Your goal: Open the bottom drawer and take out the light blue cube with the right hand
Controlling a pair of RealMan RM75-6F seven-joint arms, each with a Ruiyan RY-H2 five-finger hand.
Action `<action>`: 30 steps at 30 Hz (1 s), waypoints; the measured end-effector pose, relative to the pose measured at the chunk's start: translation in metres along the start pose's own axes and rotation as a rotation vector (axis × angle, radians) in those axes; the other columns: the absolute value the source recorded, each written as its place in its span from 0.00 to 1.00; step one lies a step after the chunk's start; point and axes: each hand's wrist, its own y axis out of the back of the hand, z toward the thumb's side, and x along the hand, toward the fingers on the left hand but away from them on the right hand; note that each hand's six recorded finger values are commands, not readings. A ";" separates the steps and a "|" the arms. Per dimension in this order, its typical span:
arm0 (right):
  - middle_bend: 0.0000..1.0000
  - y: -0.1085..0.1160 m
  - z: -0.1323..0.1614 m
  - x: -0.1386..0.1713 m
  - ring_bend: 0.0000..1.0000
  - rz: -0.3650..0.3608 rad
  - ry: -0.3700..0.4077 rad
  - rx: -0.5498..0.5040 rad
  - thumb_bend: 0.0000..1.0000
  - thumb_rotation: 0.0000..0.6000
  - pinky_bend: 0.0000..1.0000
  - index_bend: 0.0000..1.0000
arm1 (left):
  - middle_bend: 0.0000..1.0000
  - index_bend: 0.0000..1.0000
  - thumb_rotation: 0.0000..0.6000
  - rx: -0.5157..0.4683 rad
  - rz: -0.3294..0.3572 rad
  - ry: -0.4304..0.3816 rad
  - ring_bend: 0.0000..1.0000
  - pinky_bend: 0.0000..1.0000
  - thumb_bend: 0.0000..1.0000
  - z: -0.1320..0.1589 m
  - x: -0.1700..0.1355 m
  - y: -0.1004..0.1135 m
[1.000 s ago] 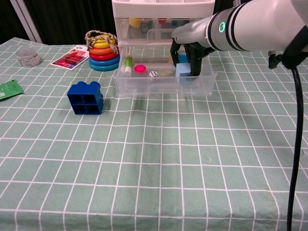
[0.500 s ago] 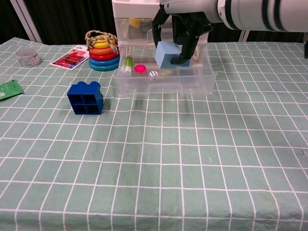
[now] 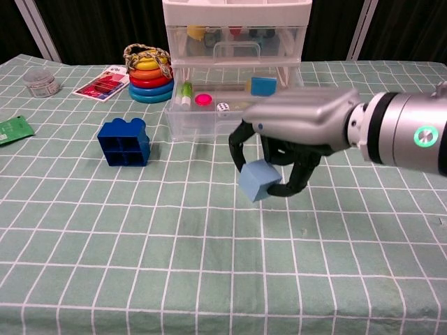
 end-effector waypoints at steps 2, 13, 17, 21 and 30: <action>0.93 -0.015 0.002 -0.006 0.87 0.020 -0.001 0.032 0.33 1.00 0.90 0.37 | 0.18 0.26 1.00 0.000 -0.001 -0.001 0.16 0.19 0.00 0.000 -0.001 0.000; 0.85 0.001 -0.010 0.015 0.81 -0.084 -0.054 0.041 0.29 1.00 0.89 0.00 | 0.18 0.26 1.00 0.000 0.008 -0.006 0.16 0.19 0.00 -0.002 0.000 0.001; 0.55 0.027 -0.046 0.048 0.49 -0.209 -0.171 0.030 0.29 1.00 0.70 0.00 | 0.18 0.26 1.00 0.006 0.011 -0.005 0.16 0.19 0.00 -0.003 0.001 0.002; 0.20 0.036 -0.092 0.095 0.04 -0.308 -0.327 -0.010 0.29 1.00 0.19 0.00 | 0.18 0.26 1.00 0.043 0.014 0.001 0.16 0.19 0.00 -0.005 0.003 0.002; 0.00 0.003 -0.155 0.194 0.00 -0.399 -0.543 -0.235 0.28 1.00 0.00 0.00 | 0.18 0.26 1.00 0.066 0.013 -0.002 0.16 0.19 0.00 0.002 0.005 0.002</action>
